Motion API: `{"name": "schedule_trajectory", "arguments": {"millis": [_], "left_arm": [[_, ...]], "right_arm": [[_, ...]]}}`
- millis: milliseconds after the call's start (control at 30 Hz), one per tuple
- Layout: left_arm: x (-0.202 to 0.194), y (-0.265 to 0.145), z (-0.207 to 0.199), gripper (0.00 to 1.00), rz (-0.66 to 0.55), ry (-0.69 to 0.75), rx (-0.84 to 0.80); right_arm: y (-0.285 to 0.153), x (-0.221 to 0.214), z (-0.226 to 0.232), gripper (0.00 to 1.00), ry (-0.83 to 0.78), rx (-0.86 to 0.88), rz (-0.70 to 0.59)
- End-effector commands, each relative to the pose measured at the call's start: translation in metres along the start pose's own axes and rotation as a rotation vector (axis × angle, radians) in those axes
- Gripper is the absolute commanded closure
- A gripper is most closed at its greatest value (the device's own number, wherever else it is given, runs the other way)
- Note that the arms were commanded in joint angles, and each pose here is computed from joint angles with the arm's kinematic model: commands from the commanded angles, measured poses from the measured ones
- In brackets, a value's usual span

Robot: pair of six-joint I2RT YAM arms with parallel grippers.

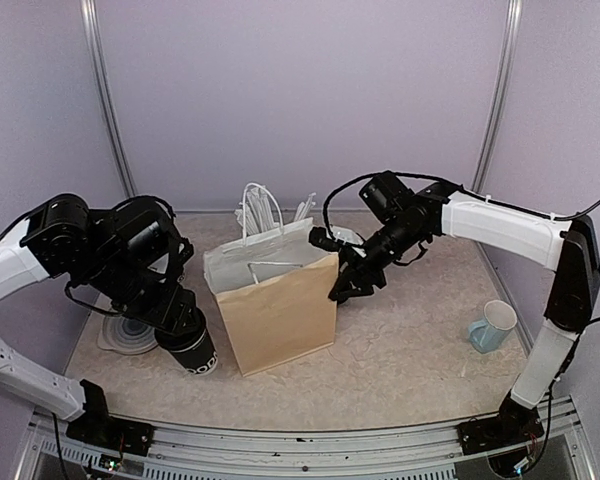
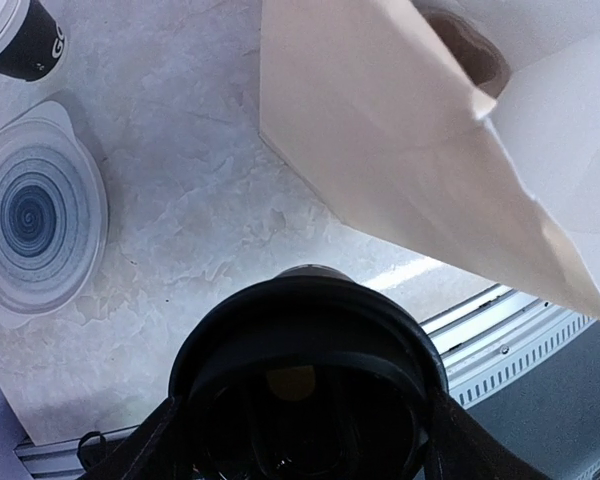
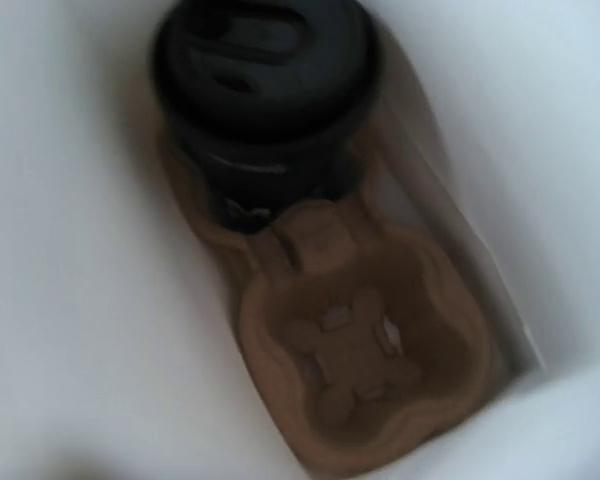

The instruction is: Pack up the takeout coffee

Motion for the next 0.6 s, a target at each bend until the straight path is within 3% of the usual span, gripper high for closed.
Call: {"name": "schedule_trajectory", "arguments": {"millis": [0,133,267,367,467,567], "left_arm": [[-0.006,-0.007,-0.009,0.29,-0.012,0.005,-0.036],[-0.012,-0.015,-0.033,0.29,-0.006,0.103,-0.112],[-0.03,-0.033,-0.089,0.27,-0.056,0.349,-0.293],[-0.027,-0.035,-0.121,0.27,-0.091,0.451,-0.386],[-0.01,-0.027,-0.148,0.27,-0.126,0.558,-0.391],[0.015,-0.005,-0.175,0.25,-0.131,0.667,-0.294]], "right_arm": [[-0.008,-0.009,-0.018,0.5,0.058,-0.044,0.001],[-0.029,-0.028,-0.026,0.46,0.09,-0.058,-0.001],[-0.052,-0.042,-0.018,0.4,0.084,-0.04,-0.016],[-0.059,-0.053,-0.013,0.39,0.095,-0.071,-0.022],[-0.065,-0.061,-0.015,0.38,0.132,-0.096,-0.032],[-0.073,-0.065,-0.02,0.38,0.176,-0.114,-0.058]]}}
Point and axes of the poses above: each gripper's point midway between its finger pads, its own y axis out along the fingers, its own z axis along the line the jaws close on, x = y × z, the point moved 9 cm from there along -y, back along the fingers, and after that the axes turned 15 degrees about y, right-handed, at the moved point
